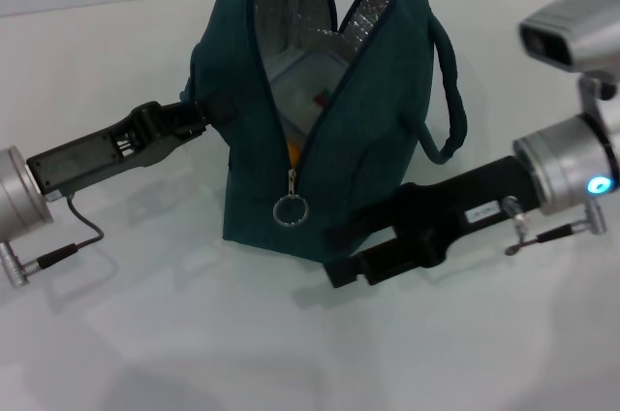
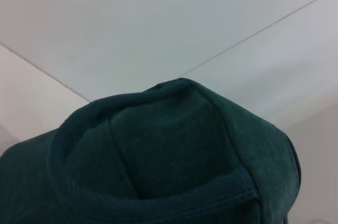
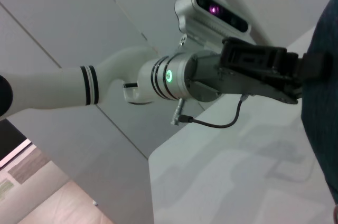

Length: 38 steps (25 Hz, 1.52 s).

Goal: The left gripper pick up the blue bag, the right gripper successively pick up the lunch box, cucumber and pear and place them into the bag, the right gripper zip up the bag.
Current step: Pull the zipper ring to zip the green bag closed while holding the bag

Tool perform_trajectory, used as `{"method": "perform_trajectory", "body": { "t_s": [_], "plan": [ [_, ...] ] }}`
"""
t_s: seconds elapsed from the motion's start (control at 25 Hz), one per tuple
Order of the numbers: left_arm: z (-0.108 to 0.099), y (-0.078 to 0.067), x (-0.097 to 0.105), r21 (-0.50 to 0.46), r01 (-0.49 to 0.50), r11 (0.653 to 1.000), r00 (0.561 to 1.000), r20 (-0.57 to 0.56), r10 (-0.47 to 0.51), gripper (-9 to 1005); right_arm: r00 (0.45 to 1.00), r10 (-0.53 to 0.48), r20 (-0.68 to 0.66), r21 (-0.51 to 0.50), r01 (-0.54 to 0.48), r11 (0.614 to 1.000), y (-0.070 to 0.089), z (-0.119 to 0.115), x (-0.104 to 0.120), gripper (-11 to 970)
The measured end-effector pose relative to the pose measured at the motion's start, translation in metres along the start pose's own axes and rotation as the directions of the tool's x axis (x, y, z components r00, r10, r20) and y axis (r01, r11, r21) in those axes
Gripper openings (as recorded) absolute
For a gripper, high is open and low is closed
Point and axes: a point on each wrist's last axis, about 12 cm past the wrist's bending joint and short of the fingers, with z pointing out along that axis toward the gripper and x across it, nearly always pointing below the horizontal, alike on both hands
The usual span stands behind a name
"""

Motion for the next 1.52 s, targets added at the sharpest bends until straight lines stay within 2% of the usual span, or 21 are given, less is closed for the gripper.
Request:
{"method": "perform_trajectory", "body": {
  "t_s": [0.36,0.68,1.16,1.52],
  "plan": [
    [-0.001,0.001,0.003,0.005,0.018,1.000,1.000,0.012,-0.018,77,1.000,0.008,-0.010,0.059,-0.008,0.998,-0.010,0.009,-0.004,608],
    [0.000,0.001,0.003,0.018,0.023,1.000,0.999,0.030,-0.023,76,0.997,0.006,-0.082,0.103,0.002,0.995,-0.017,0.021,0.000,599],
    [0.000,0.003,0.008,0.025,0.044,0.999,0.998,0.042,-0.045,77,1.000,-0.010,-0.013,0.158,0.011,0.987,-0.024,0.024,-0.006,586],
    [-0.004,0.005,0.013,0.018,0.048,0.999,0.998,0.049,-0.048,76,0.999,-0.032,-0.025,0.180,0.036,0.983,-0.026,0.032,-0.009,576]
  ]
}}
